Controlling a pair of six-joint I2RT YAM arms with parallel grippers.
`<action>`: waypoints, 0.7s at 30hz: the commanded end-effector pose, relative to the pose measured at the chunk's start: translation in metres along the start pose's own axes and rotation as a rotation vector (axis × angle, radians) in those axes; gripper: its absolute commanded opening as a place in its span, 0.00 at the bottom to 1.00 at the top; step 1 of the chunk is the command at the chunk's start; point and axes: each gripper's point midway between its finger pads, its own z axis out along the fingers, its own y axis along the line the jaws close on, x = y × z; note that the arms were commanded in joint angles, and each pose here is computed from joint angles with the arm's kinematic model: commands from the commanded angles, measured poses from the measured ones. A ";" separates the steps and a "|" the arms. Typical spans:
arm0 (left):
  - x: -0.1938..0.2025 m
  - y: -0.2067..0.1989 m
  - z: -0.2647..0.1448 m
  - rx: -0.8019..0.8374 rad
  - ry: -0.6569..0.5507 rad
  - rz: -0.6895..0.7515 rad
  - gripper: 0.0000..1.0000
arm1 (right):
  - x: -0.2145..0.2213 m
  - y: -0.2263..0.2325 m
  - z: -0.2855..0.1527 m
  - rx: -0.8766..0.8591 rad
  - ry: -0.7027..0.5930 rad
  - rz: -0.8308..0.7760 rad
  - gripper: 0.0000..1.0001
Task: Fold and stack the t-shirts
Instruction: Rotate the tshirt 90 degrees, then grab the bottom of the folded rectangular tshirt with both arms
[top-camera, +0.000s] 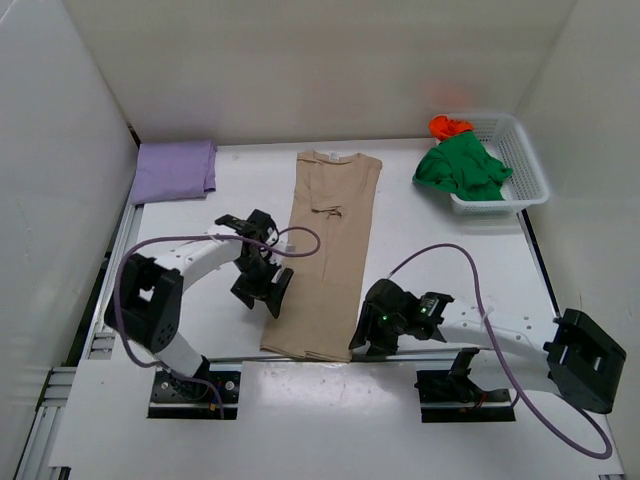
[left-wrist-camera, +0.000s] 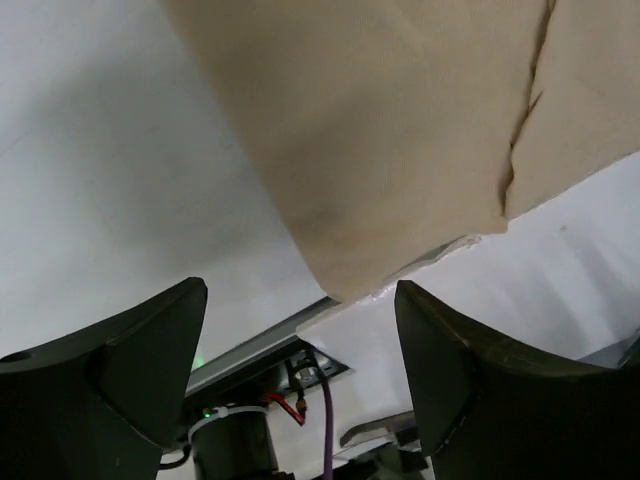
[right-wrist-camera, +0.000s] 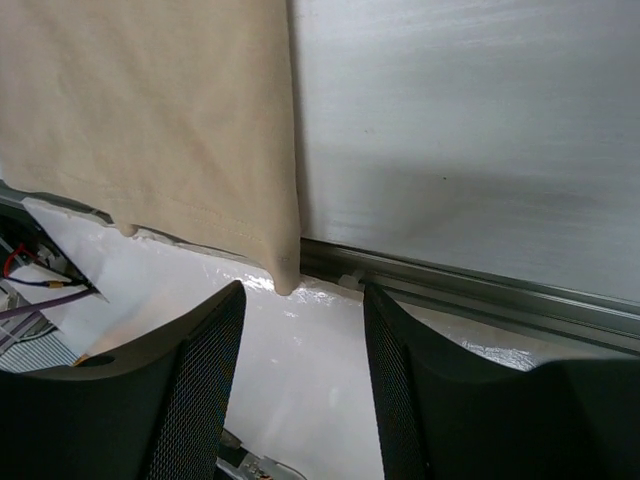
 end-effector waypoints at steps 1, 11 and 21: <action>-0.020 0.011 0.008 -0.035 -0.011 0.000 0.87 | 0.003 0.011 0.004 -0.019 0.019 0.023 0.56; 0.044 -0.037 0.034 0.395 0.167 -0.177 0.87 | -0.001 0.014 0.011 0.000 -0.025 0.043 0.54; 0.027 -0.009 0.055 0.233 0.122 -0.112 0.78 | 0.007 0.007 0.024 -0.010 -0.006 0.034 0.54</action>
